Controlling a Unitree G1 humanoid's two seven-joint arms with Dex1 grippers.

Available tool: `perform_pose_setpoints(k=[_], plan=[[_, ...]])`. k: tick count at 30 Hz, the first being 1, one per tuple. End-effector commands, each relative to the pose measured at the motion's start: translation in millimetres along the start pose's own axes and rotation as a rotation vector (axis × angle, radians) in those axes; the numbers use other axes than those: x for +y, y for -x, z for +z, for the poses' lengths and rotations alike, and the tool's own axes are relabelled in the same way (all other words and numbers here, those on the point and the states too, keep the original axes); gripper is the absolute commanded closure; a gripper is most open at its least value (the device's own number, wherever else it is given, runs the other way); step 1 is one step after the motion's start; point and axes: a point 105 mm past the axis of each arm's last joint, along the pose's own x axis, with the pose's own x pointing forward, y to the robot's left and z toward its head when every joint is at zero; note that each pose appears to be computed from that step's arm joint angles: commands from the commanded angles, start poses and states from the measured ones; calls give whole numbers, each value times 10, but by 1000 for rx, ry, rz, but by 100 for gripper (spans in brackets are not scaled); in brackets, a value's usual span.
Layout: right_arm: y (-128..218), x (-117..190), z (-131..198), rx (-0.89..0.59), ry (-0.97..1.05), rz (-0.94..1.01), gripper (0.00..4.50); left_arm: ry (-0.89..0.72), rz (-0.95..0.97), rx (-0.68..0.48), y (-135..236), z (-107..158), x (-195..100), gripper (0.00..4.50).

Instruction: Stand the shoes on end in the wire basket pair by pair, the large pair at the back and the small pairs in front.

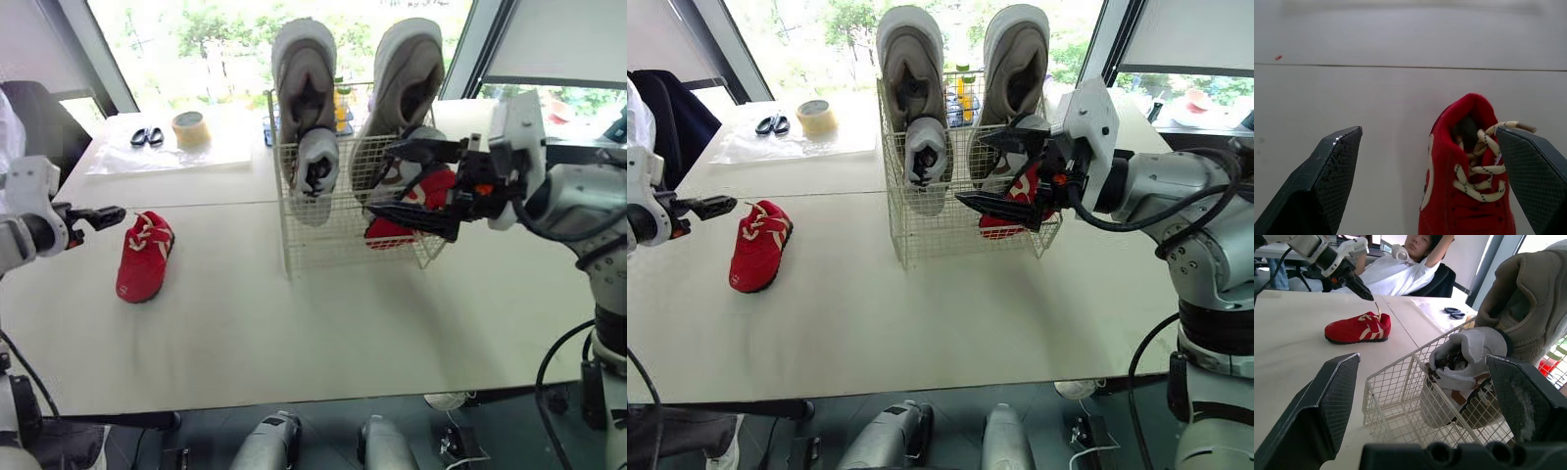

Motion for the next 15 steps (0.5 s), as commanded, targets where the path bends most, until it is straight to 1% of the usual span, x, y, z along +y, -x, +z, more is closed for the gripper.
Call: perform_pose_setpoints(k=[1,6,12,14,15], plan=[[36,24,91,-21,49,-21,5,-23,13,11,11,14,90,0],[53,47,82,-17,51,-47,5,-29,-4,69,-175,-149,122,0],[75,58,86,-12,55,-82,5,-64,-47,138,-452,-313,40,0],[90,64,93,-8,58,-92,0,-86,-63,179,-537,-419,9,55],[94,66,96,-6,59,-96,0,-94,-69,194,-560,-453,2,93]])
